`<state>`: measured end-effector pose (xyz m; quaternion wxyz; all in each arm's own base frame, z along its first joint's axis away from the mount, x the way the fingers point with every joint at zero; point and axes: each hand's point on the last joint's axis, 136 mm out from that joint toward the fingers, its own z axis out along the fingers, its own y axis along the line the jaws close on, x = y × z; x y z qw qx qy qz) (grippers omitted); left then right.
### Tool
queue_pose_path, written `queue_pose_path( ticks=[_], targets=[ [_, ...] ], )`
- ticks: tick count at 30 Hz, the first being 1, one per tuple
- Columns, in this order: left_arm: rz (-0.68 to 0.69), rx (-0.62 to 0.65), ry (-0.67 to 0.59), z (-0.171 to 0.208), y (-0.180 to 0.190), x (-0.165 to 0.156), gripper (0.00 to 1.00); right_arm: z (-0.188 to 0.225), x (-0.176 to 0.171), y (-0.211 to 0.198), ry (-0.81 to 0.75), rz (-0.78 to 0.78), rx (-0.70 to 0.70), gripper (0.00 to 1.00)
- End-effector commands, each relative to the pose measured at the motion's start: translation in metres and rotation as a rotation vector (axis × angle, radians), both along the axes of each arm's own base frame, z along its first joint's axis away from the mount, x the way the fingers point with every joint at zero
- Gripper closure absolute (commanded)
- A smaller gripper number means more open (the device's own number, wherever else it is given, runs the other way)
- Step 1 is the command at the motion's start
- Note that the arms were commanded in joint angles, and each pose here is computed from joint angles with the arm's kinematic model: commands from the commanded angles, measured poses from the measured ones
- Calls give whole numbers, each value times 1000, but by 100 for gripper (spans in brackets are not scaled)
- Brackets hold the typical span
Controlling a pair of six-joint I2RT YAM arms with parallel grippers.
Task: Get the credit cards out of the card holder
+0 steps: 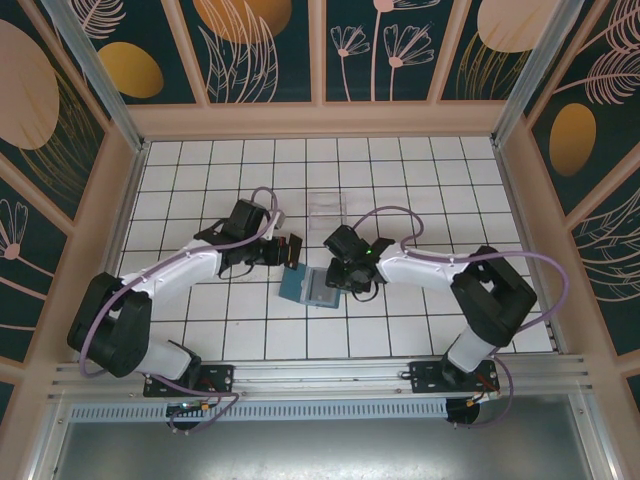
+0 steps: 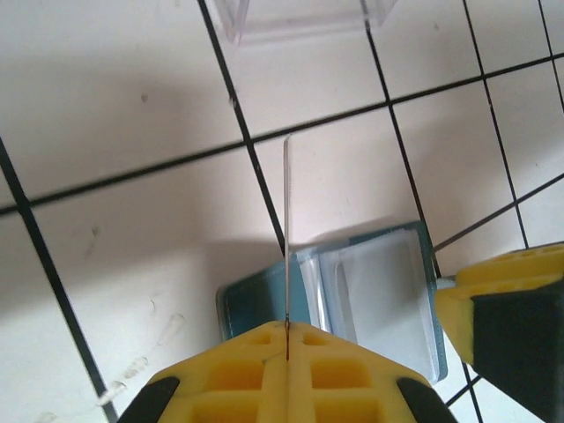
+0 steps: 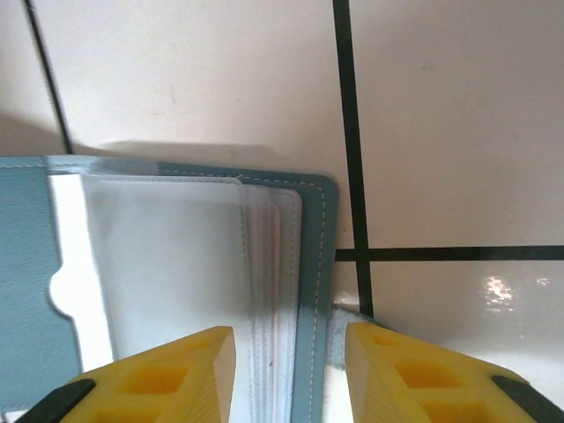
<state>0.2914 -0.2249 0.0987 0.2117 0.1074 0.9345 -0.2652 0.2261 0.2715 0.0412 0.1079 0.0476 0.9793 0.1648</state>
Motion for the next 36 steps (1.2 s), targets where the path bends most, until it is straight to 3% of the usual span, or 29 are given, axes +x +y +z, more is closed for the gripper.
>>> queue_pose_path(
  ticks=[1,11,17,26,36],
  targets=[
    [-60,71,-59,15,6,7,94,32,13,-6,-76,-18,22,62],
    [-232,214,-211,50,-13,61,93,66,42,-52,-152,-85,24,62],
    [-461,277,-383,76,-32,85,96,81,56,-78,-187,-128,39,63],
    [-830,393,-376,59,-52,95,96,94,66,-98,-209,-164,48,63],
    [-1016,426,-397,54,-71,117,96,97,72,-100,-212,-183,52,64]
  ],
)
